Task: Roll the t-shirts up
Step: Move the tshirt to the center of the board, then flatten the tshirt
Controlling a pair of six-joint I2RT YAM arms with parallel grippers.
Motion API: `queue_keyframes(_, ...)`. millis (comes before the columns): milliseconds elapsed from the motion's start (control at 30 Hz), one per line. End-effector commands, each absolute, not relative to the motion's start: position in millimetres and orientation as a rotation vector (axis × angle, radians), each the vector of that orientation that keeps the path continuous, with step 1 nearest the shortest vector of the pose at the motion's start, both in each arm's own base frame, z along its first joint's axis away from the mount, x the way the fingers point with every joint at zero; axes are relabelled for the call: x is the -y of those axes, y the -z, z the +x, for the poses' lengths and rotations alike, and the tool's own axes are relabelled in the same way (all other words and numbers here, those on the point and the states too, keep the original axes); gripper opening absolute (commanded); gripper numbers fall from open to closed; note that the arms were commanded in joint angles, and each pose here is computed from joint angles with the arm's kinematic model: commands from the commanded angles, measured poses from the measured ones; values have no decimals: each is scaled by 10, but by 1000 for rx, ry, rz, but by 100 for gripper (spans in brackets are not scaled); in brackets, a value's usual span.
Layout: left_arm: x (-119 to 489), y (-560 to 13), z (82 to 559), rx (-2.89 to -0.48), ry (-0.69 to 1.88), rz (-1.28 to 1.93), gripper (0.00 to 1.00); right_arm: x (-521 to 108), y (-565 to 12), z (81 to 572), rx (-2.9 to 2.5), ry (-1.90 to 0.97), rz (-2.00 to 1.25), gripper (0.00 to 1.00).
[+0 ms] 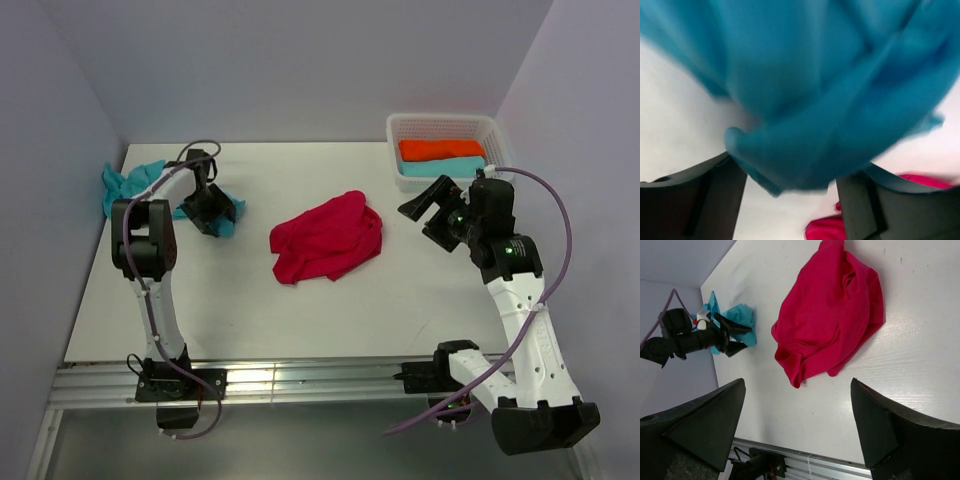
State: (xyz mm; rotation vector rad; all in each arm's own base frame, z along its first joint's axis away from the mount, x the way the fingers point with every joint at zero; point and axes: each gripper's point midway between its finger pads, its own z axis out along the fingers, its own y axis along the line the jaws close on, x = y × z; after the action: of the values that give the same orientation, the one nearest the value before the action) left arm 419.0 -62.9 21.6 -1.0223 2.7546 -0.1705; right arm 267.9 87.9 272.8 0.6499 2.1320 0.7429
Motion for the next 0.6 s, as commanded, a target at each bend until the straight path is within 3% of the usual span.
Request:
queue_keyframes(0,27,25,4575,-2677,39,-1097,68,-856,-2839,2715,-2103,-744,678,92)
queue_keyframes(167,-1206,114,5215,-2447,-59,-1305,66,-917,-2807,2707,-2122,-792,708,88)
queue_keyframes(267,-1534,-490,5842,-2236,135,-1228,68,-962,-2749,2688,-2141,-820,711,87)
queue_keyframes(333,-1448,-1168,6206,-2088,250,-1075,78,-959,-2723,2684,-2144,-816,710,88)
queue_keyframes(367,-1255,-1788,6283,-1999,285,-958,92,-961,-2728,2688,-2143,-818,706,89)
queue_keyframes(400,-1142,-2118,6297,-1942,294,-892,99,-967,-2741,2698,-2140,-819,696,91)
queue_keyframes(433,-1048,-2279,6286,-1897,288,-848,99,-976,-2752,2703,-2137,-823,686,94)
queue_keyframes(467,-797,-2911,6138,-1809,310,-762,99,-1000,-2759,2712,-2142,-837,674,95)
queue_keyframes(567,-369,-3397,5738,-1747,391,-683,99,-1044,-2742,2742,-2169,-838,633,96)
